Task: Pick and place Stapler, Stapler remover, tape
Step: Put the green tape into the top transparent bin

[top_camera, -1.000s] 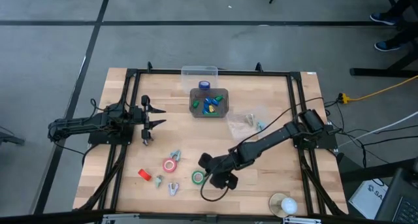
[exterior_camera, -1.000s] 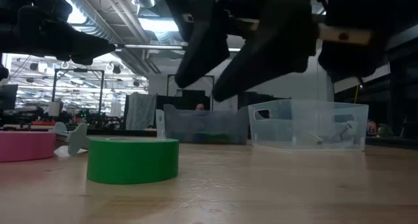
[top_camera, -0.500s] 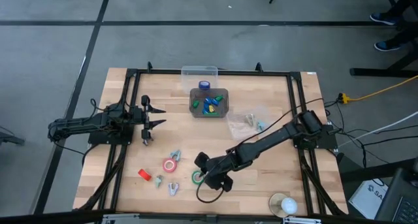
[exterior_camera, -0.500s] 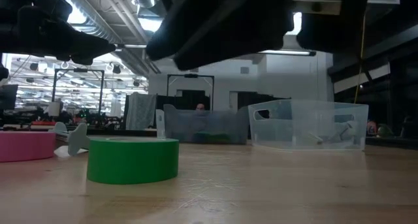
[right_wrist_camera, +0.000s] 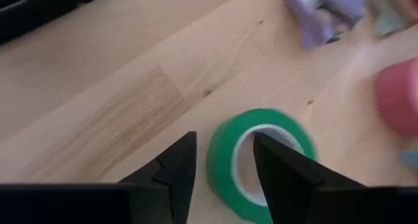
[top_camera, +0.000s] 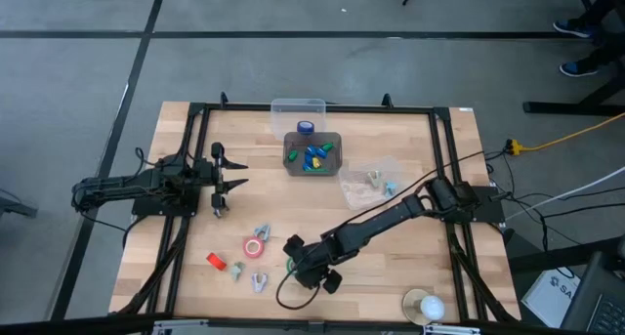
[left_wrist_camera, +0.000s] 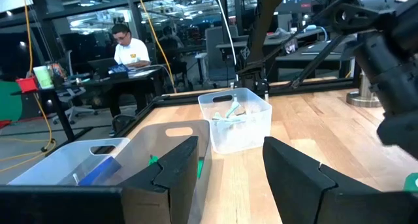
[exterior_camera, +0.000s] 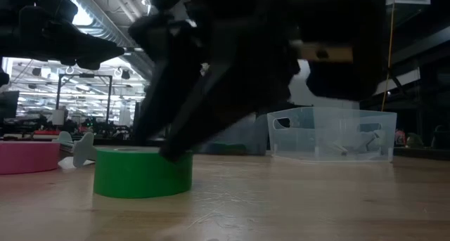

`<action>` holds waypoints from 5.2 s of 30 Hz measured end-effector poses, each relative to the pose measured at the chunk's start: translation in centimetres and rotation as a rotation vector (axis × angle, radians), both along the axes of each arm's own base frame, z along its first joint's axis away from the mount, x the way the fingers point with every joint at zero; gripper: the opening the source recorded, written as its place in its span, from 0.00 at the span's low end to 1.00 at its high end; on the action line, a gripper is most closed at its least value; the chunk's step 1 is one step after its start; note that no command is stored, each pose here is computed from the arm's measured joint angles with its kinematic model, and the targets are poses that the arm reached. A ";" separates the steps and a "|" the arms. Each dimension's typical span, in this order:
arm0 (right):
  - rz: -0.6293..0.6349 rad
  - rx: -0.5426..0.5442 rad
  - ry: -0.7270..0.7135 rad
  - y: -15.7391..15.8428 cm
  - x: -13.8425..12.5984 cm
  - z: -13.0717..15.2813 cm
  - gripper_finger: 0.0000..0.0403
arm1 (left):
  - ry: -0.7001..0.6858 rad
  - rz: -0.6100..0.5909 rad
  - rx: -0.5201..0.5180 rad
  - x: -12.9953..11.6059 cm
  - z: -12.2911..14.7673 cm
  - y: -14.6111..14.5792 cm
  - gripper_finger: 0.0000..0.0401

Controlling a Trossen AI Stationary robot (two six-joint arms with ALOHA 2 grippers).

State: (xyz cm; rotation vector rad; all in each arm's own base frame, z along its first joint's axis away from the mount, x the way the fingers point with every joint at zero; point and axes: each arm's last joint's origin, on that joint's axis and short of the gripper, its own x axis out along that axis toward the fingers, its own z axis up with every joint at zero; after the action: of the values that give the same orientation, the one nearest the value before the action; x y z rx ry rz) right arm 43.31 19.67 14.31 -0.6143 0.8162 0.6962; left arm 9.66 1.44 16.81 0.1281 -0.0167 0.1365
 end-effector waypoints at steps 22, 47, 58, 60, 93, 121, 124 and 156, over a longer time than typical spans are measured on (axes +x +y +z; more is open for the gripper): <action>-0.086 0.001 0.089 -2.2 0.0 -1.5 0.18 | 0.000 0.000 0.000 0.0 0.0 0.0 0.42; -0.056 0.185 0.099 -7.6 0.8 2.3 0.10 | 0.000 0.000 0.000 0.0 0.0 0.0 0.42; -0.106 0.196 0.015 -11.4 1.4 4.7 0.10 | 0.000 0.000 0.000 0.0 0.0 0.0 0.42; -0.108 0.211 -0.002 -12.2 1.7 4.9 0.11 | 0.000 0.000 0.000 0.0 0.0 0.0 0.42; -0.320 0.250 -0.321 -25.6 4.5 11.1 0.11 | 0.000 0.000 0.000 0.0 0.0 0.0 0.42; -0.777 0.228 -0.306 -36.5 1.8 10.3 0.11 | 0.000 0.000 0.000 0.0 0.0 0.0 0.42; -0.879 0.220 -0.293 -38.0 1.1 9.8 0.11 | 0.000 0.000 0.000 0.0 0.0 0.0 0.42; -1.196 0.277 -0.017 -42.9 -1.7 4.8 0.26 | 0.000 0.000 0.000 0.0 0.0 0.0 0.42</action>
State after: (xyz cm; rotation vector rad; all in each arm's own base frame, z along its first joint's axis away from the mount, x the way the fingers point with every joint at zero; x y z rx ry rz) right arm 41.64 -23.23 19.07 0.1716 0.8838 -0.2969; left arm 9.66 1.45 16.81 0.1280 -0.0163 0.1368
